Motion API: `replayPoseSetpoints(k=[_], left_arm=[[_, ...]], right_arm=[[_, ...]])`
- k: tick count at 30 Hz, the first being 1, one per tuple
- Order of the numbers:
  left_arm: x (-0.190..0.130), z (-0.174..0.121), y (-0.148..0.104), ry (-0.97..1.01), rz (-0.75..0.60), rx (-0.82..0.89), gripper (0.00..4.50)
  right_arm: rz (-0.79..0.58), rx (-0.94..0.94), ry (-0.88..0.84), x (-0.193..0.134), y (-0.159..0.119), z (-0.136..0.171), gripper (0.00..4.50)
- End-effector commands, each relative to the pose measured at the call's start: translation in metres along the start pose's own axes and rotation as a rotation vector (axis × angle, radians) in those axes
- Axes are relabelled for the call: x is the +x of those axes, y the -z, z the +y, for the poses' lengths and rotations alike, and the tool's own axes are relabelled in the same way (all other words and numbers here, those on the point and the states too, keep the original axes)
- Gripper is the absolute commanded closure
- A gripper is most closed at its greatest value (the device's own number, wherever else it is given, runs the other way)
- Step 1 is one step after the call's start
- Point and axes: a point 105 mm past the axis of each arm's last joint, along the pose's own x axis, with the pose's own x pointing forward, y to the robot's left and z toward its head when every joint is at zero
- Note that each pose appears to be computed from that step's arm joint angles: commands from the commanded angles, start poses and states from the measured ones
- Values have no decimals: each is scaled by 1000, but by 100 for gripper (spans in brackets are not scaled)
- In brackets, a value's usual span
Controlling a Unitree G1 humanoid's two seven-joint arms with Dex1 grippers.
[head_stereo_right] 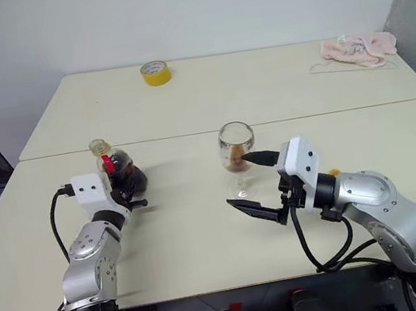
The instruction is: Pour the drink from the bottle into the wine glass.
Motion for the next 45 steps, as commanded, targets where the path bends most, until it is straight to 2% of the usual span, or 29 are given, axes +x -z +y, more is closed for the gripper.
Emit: replayPoseSetpoints(k=[1, 12, 21, 27, 32, 39, 41, 45], left_arm=[[0, 11, -1, -30, -23, -19, 374], [3, 12, 1, -4, -25, -1, 7], [-3, 9, -9, 44, -67, 67, 3], [-19, 15, -16, 50, -83, 87, 3], [-41, 17, -4, 55, 7, 93, 3], [-69, -11, 0, 134, 28, 135, 3], [-72, -19, -1, 150, 16, 136, 3], [-78, -38, -2, 193, -13, 107, 3]], right_arm=[[-39, -47, -7, 1, -12, 1, 0], [-41, -44, -6, 0, -13, 2, 0], [-32, -43, 11, -4, -10, 2, 0], [-5, -31, 58, -15, -1, 1, 0], [2, -4, 247, -36, 19, -13, 0], [-42, 79, 602, -69, 47, -34, 0], [-49, 49, 696, -74, 50, -36, 0], [-30, 43, 808, -80, 62, -18, 0]])
